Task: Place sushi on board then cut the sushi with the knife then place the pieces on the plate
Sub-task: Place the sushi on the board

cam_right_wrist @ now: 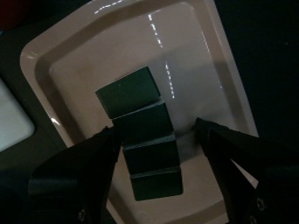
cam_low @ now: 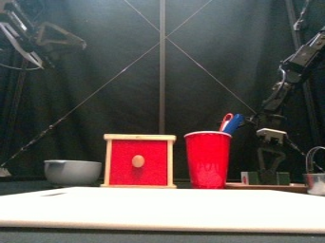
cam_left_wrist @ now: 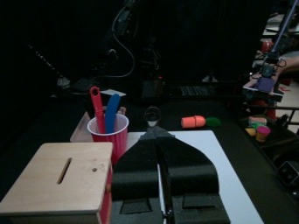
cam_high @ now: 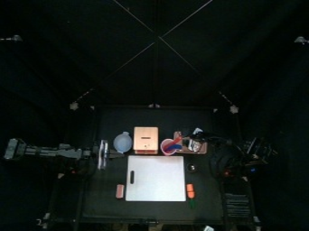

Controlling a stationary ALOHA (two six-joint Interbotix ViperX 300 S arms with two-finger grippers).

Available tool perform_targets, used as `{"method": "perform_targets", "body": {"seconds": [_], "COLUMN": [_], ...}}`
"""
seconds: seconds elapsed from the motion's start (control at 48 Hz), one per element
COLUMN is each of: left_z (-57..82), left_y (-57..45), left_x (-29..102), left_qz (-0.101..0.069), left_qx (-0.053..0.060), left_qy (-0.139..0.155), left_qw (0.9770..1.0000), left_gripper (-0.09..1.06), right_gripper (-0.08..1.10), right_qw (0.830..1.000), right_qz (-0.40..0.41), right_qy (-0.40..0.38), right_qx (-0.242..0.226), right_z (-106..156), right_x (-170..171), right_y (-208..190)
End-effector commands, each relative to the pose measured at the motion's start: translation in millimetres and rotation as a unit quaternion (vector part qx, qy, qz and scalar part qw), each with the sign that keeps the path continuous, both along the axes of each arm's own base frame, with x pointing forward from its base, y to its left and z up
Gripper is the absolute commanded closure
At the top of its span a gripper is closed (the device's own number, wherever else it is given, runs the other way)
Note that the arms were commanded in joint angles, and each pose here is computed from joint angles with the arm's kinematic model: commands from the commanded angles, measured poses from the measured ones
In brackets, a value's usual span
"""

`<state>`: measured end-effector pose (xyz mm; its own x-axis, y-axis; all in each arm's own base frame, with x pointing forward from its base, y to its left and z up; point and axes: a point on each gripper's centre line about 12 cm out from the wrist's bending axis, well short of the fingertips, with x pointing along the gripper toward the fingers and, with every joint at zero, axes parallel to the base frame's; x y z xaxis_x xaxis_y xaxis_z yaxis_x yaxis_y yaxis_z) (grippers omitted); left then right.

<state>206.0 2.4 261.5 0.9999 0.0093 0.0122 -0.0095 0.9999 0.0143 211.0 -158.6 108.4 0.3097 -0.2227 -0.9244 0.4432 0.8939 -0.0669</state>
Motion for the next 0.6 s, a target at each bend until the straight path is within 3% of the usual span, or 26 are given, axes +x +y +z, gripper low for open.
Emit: {"method": "perform_targets", "body": {"seconds": [0.021, 0.396, 0.604], "left_z": [5.8, 5.8, 5.8], "left_y": [0.3, 0.3, 0.3], "left_x": [2.0, 2.0, 2.0], "left_qz": [0.001, 0.001, 0.0], "left_qx": [0.0, -0.001, 0.0], "left_qy": [-0.01, -0.01, -0.01], "left_qw": [1.0, 0.9999, 1.0], "left_gripper": [0.99, 0.99, 0.99], "right_gripper": [0.09, 0.54, 0.55], "right_qw": [1.0, 1.0, 1.0], "right_qz": [-0.002, -0.009, -0.014], "right_qy": [-0.012, -0.013, -0.021], "right_qx": [-0.011, -0.008, -0.008], "right_z": [7, 7, 25], "right_x": [4, 4, 7], "right_y": [-5, -7, -9]}}
